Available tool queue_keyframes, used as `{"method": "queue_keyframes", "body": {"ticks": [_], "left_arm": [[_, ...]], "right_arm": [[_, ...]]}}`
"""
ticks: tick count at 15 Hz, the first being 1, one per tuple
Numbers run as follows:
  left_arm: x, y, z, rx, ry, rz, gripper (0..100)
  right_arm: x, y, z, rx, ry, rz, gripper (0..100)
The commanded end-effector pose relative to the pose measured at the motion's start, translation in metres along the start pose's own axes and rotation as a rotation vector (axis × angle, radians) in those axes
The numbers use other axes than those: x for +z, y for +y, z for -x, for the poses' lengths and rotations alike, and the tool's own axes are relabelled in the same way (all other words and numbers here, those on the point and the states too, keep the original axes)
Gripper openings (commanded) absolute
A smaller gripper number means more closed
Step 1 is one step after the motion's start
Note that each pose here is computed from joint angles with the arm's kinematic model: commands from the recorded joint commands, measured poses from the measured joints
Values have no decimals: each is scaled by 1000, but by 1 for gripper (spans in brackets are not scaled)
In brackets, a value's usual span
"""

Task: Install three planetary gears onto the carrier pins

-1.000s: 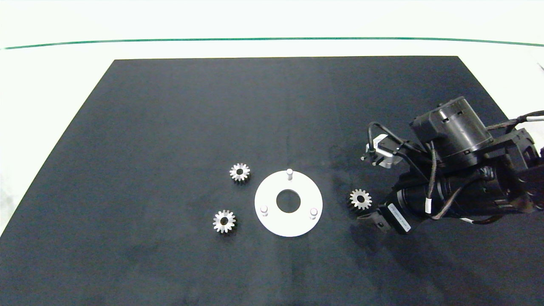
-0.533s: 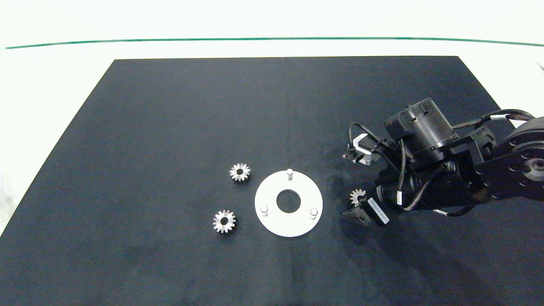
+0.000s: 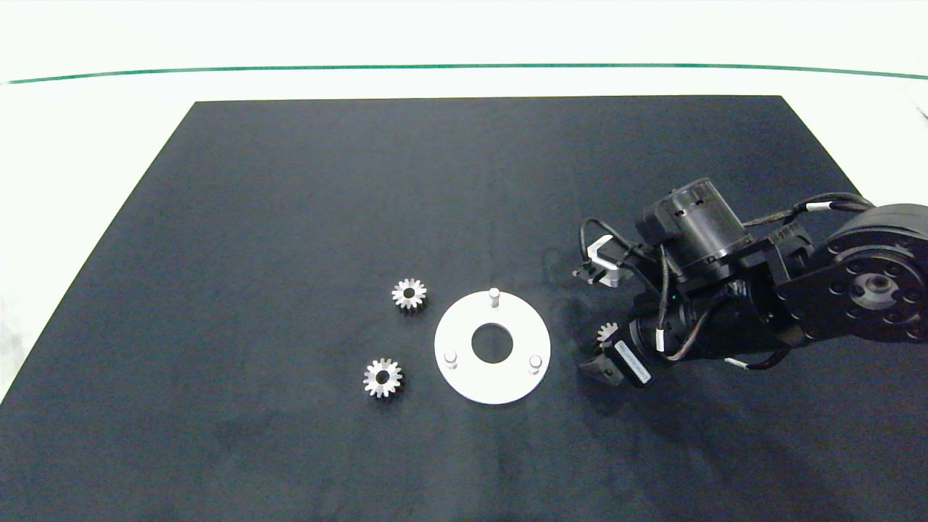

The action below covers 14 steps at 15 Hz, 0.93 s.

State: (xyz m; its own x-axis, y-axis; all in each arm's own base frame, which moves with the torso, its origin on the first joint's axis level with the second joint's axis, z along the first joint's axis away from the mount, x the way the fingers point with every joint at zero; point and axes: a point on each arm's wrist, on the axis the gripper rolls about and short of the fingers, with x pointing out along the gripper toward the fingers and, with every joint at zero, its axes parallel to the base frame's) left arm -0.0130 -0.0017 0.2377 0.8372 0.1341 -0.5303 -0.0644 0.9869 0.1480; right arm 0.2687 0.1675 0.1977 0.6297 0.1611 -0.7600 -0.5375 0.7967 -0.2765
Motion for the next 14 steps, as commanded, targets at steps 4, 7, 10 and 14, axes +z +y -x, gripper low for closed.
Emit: {"method": "queue_keyframes", "body": {"ticks": [4,7,10,14], "left_arm": [[-1,0,1,1,0,-1,100],[-1,0,1,3,0,-1,100],[-1,0,1,1,0,-1,100],[-1,0,1,1,0,-1,100]], "right_arm": [[2,1,-7,1,13,5,82],[2,1,-7,3,14,3,76],[2,1,-6,0,10,4,70],[2,1,-4,0,7,3,63]]}}
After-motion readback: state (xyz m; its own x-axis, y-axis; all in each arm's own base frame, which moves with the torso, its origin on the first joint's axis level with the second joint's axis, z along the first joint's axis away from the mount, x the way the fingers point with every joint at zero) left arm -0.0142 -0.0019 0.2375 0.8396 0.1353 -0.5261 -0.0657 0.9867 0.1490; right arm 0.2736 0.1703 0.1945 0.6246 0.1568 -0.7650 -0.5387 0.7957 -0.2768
